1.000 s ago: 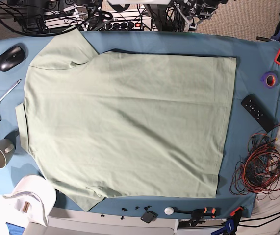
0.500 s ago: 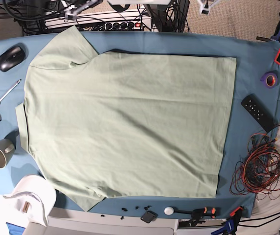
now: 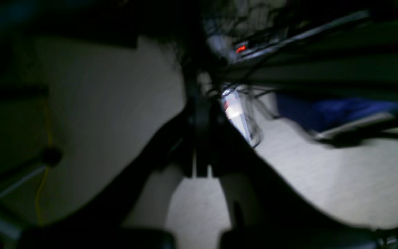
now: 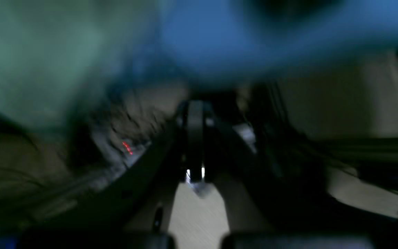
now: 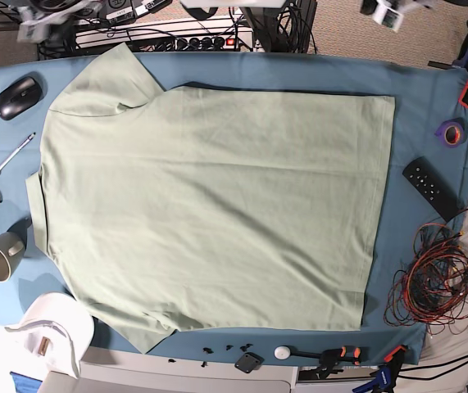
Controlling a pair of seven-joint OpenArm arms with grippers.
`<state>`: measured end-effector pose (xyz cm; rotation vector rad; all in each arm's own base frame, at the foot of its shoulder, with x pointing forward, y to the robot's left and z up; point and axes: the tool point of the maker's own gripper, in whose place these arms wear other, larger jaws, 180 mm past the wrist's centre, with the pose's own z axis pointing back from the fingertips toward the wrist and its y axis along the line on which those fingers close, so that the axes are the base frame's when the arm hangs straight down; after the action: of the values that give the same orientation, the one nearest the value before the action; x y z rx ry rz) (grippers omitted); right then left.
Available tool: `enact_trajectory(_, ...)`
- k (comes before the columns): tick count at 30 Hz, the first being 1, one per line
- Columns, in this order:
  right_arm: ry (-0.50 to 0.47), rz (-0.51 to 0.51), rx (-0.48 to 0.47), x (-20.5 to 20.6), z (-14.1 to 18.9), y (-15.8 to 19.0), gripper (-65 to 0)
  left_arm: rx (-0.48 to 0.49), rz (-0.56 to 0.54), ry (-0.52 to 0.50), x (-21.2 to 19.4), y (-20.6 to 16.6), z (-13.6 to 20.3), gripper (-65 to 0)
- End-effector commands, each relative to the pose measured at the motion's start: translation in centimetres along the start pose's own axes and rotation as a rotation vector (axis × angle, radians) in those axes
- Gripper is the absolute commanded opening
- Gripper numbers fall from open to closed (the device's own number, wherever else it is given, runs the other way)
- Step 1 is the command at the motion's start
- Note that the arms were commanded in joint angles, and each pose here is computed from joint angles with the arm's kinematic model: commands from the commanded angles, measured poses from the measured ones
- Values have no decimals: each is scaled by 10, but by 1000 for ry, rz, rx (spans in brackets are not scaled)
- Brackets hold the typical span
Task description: Fold the T-shirt properly
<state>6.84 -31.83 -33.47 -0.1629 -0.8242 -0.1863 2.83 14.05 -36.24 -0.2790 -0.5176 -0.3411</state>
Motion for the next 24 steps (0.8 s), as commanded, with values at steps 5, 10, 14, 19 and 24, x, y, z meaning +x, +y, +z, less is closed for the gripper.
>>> enact_trajectory(5,-247,-253,106,91,41,0,-650,-120,-76,-83,41,-21,28,-650)
enact_trajectory(10,-384,-570,-24,78,53,-58,-650,-132,-91,-86,41,-22,29,-650)
enact_trajectory(14,-372,-822,-51,31,24,-85,-650,-128,-97,-100,46,-20,27,-650)
enact_trajectory(19,-366,-968,45,16,-5,-79,-650,-114,-116,-140,59,-15,23,-650)
enact_trajectory(24,-441,-843,214,50,4,-52,-650,-110,-122,-149,62,-13,22,-650)
